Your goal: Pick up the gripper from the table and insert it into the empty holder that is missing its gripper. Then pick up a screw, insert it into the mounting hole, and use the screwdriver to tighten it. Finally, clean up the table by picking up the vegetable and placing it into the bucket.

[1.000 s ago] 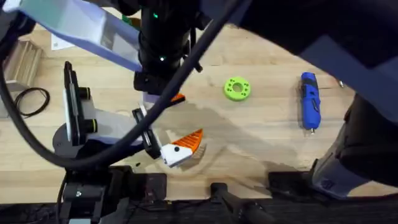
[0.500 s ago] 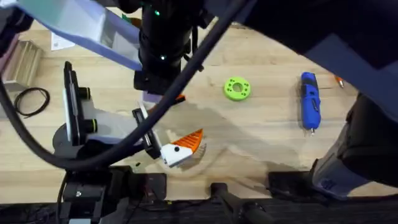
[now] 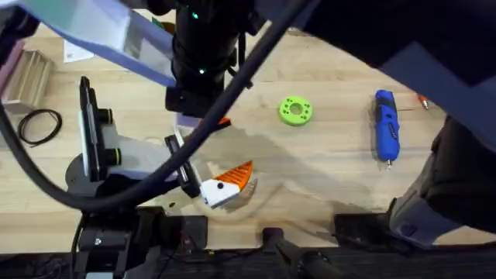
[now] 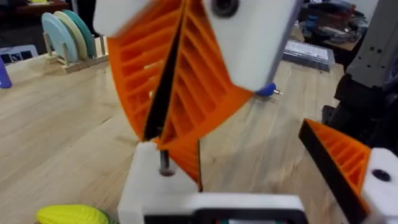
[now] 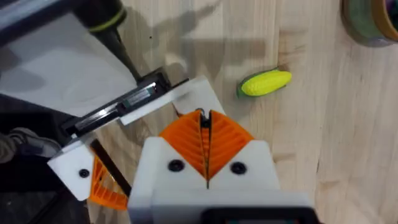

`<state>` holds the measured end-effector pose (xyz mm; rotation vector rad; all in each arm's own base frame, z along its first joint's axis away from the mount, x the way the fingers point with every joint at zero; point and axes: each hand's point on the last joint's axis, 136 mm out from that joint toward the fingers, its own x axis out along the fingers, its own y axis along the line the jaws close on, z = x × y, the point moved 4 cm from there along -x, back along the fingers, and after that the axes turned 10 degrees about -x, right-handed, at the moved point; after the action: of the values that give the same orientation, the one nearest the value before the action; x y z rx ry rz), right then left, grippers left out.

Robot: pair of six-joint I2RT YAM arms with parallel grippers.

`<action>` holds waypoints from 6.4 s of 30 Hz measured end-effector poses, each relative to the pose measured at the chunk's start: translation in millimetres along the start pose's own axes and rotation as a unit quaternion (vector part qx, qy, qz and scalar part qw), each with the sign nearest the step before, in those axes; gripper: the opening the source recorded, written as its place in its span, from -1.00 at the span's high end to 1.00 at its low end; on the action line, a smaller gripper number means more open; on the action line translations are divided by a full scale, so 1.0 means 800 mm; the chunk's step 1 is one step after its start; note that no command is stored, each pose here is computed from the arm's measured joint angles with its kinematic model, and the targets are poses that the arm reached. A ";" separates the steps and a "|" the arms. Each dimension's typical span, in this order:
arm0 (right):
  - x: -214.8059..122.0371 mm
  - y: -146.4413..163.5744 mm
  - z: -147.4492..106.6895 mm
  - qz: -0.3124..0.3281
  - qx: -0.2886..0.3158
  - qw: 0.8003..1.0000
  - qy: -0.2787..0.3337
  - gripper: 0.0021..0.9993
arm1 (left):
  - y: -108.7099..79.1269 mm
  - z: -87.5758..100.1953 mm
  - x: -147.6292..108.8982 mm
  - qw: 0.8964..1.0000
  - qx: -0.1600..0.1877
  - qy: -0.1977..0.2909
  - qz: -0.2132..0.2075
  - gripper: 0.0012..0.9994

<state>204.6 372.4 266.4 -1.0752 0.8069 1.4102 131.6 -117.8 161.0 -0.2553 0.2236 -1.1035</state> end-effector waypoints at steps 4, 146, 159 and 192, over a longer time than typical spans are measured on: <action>0.001 0.000 -0.001 0.001 0.000 1.000 0.001 0.99 | 0.000 0.000 0.000 1.000 0.000 0.000 0.000 -0.97; 0.016 0.002 -0.011 0.011 0.032 0.999 0.007 0.99 | 0.000 0.000 0.000 1.000 0.000 0.000 -0.001 -0.97; 0.017 0.000 -0.009 0.010 0.035 0.999 0.002 0.99 | 0.000 0.000 0.000 1.000 0.000 0.000 -0.001 -0.97; 0.024 0.002 -0.012 0.015 0.038 0.999 0.005 0.99 | 0.000 0.000 0.000 1.000 -0.003 0.001 -0.001 -0.97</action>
<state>205.7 370.6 245.2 -1.0163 0.8801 1.3904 131.3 -117.9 161.0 -0.2600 0.2273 -1.1055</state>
